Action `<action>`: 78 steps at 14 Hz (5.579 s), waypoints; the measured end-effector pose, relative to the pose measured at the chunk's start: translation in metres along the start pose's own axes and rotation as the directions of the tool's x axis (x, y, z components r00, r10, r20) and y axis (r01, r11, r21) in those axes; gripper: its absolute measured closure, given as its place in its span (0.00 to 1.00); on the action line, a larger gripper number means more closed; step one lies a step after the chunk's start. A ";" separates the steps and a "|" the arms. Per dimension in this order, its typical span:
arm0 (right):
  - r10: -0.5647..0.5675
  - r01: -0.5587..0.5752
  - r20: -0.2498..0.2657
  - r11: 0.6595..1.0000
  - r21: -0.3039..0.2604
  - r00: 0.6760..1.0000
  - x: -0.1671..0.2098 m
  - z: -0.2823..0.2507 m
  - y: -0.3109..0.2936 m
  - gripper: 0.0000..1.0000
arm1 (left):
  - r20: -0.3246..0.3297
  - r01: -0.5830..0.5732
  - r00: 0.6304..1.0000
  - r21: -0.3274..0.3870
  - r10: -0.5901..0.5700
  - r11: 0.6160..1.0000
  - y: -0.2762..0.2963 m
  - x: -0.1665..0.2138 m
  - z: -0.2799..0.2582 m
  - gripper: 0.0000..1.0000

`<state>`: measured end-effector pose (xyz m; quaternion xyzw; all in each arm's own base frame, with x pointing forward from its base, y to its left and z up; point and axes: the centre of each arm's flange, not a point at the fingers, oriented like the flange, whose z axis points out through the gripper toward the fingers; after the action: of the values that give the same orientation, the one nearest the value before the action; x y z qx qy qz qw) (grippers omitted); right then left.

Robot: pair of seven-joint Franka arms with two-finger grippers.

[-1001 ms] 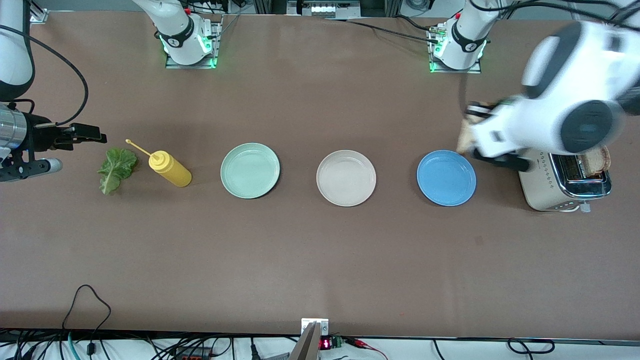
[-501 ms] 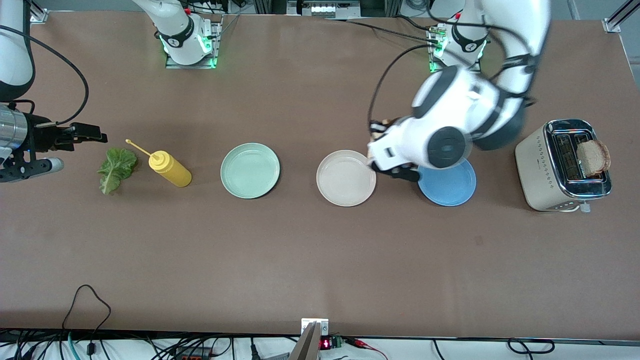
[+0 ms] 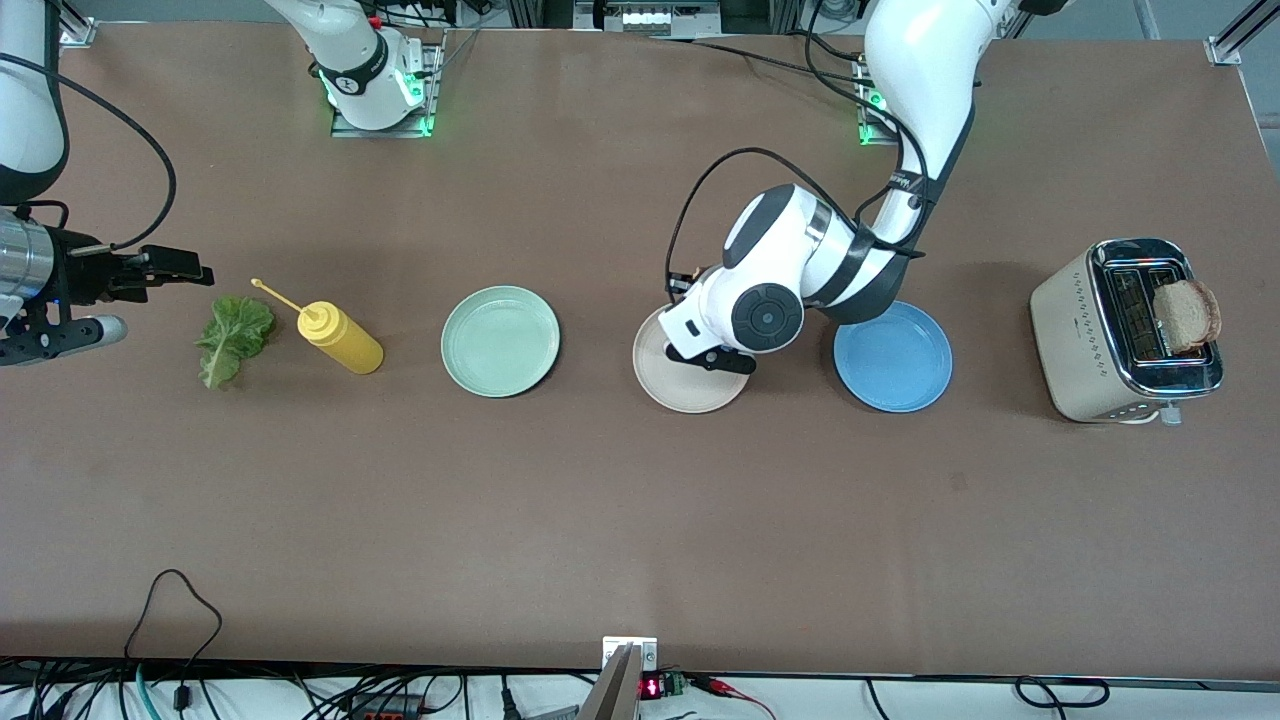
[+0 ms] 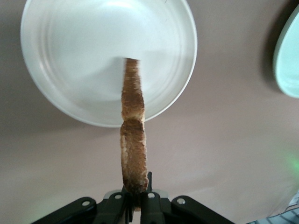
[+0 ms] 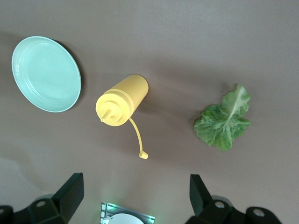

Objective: Make sandwich in beige plate with both arms

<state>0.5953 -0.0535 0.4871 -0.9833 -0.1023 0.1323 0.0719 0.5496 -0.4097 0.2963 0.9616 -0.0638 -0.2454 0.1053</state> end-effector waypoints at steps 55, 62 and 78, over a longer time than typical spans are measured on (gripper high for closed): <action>-0.768 0.978 -0.623 0.208 -0.018 0.152 -0.062 0.101 0.110 0.00 | -0.147 0.188 0.968 -0.111 -0.204 0.976 -0.163 0.008 -0.140 0.00; -0.713 0.992 -0.699 0.121 -0.048 0.053 -0.049 0.170 0.137 0.00 | -0.279 0.387 0.891 0.050 -0.359 0.921 -0.329 -0.011 -0.227 0.00; -0.579 0.986 -0.812 0.083 -0.143 -0.069 -0.011 0.300 0.147 0.00 | -0.407 0.303 0.877 0.058 -0.254 0.951 -0.372 -0.162 -0.352 0.00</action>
<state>0.5291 -0.1640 0.1783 -0.5857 -0.6141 -0.3111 0.4279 0.6055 0.0401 0.5854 0.9948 0.0833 -0.0547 0.0216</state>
